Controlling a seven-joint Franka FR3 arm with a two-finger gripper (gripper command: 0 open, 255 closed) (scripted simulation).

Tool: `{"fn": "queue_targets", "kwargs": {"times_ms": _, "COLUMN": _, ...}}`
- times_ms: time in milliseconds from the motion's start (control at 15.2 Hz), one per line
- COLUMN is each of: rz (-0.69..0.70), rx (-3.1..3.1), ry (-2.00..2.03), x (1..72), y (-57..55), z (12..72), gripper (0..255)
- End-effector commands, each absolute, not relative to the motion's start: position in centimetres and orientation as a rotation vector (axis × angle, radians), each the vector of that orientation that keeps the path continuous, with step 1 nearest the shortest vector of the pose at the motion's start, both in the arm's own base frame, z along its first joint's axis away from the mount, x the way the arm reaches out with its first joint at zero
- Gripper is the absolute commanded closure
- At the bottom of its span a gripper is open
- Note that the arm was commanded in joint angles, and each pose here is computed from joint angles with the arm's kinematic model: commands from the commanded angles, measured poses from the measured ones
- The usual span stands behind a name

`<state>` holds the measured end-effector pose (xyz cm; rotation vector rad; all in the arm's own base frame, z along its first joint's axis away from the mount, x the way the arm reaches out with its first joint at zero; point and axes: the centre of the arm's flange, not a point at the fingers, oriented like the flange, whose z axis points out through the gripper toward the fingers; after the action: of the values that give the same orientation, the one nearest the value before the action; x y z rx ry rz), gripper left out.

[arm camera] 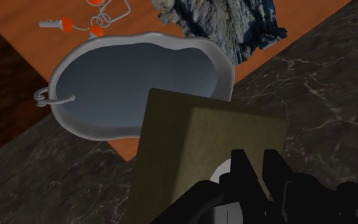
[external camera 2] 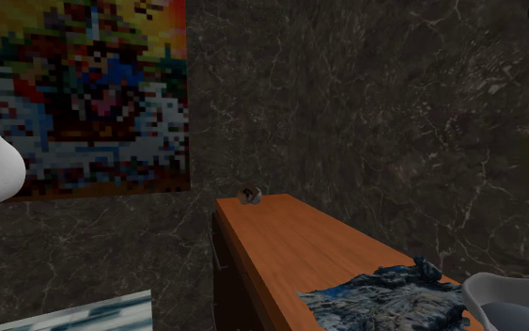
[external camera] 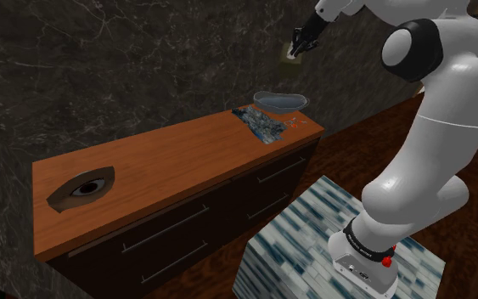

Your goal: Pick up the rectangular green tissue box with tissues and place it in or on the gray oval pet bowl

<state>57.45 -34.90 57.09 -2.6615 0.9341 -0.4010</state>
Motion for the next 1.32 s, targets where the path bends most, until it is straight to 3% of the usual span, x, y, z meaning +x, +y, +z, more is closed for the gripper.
{"fn": "queue_targets", "kwargs": {"times_ms": 0, "rz": -0.401, "rx": -2.662, "ry": 0.932, "x": 57.5, "y": -35.1, "z": 56.3, "gripper": 255}}
{"fn": "queue_targets", "kwargs": {"times_ms": 1254, "rz": -0.401, "rx": -2.662, "ry": 0.932, "x": 57.5, "y": -35.1, "z": 46.2, "gripper": 255}}
